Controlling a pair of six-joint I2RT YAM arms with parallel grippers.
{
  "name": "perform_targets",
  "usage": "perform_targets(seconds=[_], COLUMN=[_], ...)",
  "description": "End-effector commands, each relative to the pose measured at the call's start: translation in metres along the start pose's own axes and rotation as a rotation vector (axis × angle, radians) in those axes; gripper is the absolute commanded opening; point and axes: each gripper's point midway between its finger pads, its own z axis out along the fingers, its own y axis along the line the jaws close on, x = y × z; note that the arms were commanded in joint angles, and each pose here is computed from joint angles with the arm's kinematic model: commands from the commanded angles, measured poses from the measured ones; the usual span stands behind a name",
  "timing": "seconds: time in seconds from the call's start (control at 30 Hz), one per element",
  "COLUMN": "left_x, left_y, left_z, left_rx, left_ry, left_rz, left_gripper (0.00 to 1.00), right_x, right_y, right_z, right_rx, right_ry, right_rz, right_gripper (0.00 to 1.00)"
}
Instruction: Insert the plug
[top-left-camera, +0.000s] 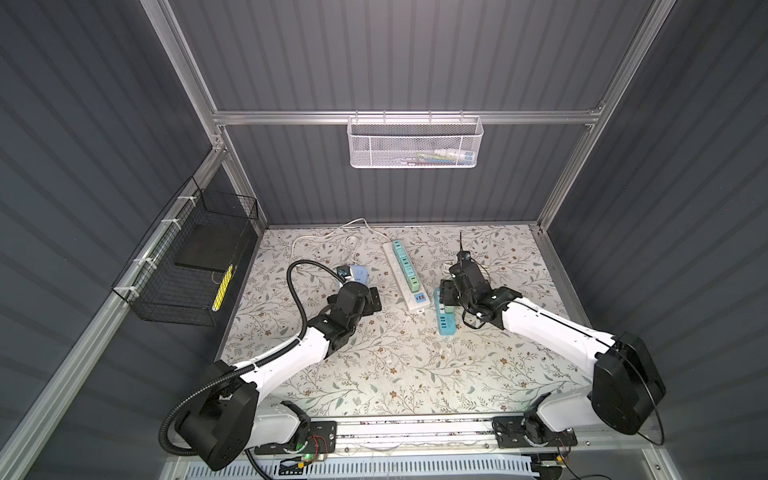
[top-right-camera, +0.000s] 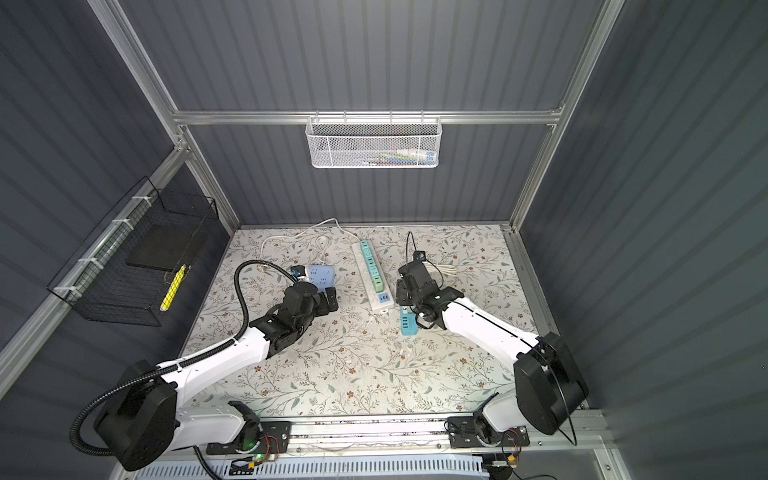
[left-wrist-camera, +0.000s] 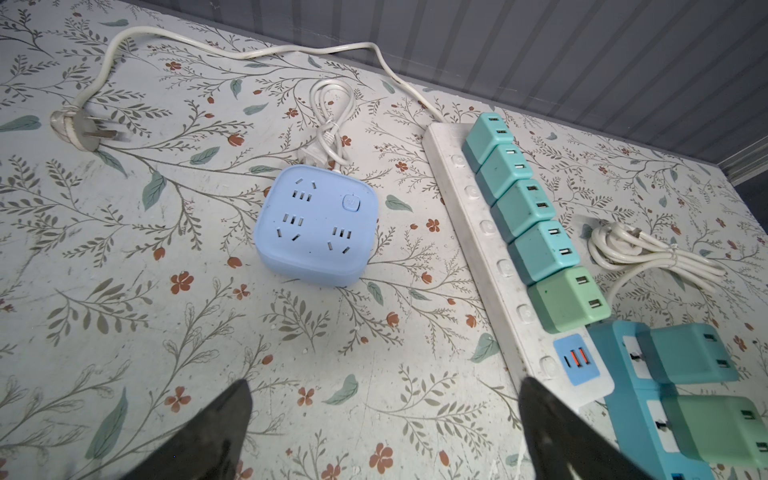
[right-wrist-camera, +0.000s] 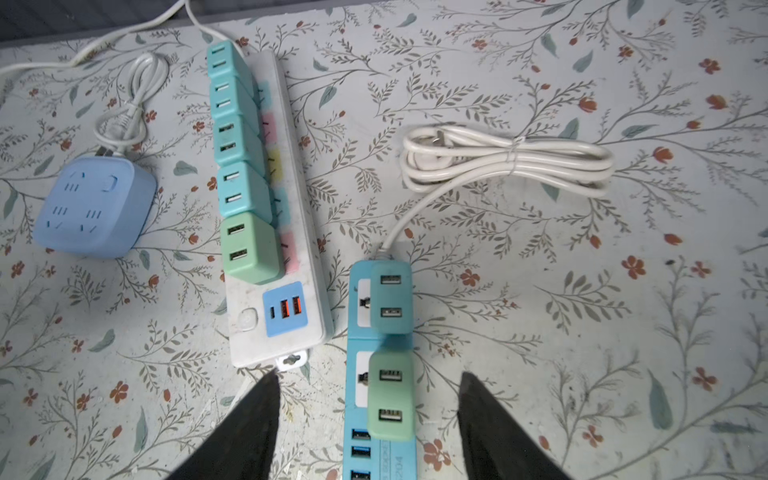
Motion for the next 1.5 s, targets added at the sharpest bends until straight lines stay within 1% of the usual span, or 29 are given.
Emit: perform_targets(seconds=[0.0,0.2,0.57,0.7,0.9,0.97,1.1,1.17,1.33,1.47], left_x=[-0.017,-0.017,-0.013,-0.013,-0.014,-0.015,-0.017,-0.020,-0.027,-0.039], left_y=[-0.004,-0.003,0.003,0.004,0.001,0.001,0.001,0.000,0.000,0.001], left_z=[-0.006,-0.004,-0.007,-0.007,-0.005,-0.006,-0.007,-0.008,-0.011,-0.016], left_rx=[0.008,-0.001,-0.019,-0.019,-0.008,-0.006,-0.008,-0.005,-0.009,-0.016], left_ry=[-0.031,-0.024,-0.019,-0.021,-0.022,-0.023,-0.030,-0.038,-0.052,-0.077], left_rz=[-0.013,-0.013,-0.020,-0.019,-0.020,-0.021,-0.017,-0.018,-0.007,0.001], left_gripper=[1.00,1.00,1.00,1.00,1.00,1.00,1.00,1.00,1.00,1.00], right_x=[0.024,0.047,0.076,0.078,0.069,0.061,0.050,0.051,0.066,0.088], right_y=[-0.020,-0.032,-0.045,-0.047,-0.040,-0.034,-0.024,-0.017,-0.004,0.004], right_z=[0.008,0.019,0.039,0.037,0.031,0.024,0.012,0.009,0.012,0.023], right_rx=[0.035,0.053,0.093,0.094,0.065,0.033,0.005,-0.017,-0.049,-0.067], right_ry=[0.095,0.166,0.234,0.232,0.228,0.212,0.206,0.211,0.256,0.334], right_rz=[0.002,0.012,0.018,0.020,0.016,0.018,-0.001,-0.016,-0.054,-0.069], right_gripper=[0.69,0.68,0.65,0.63,0.63,0.65,0.74,0.78,0.84,0.86])
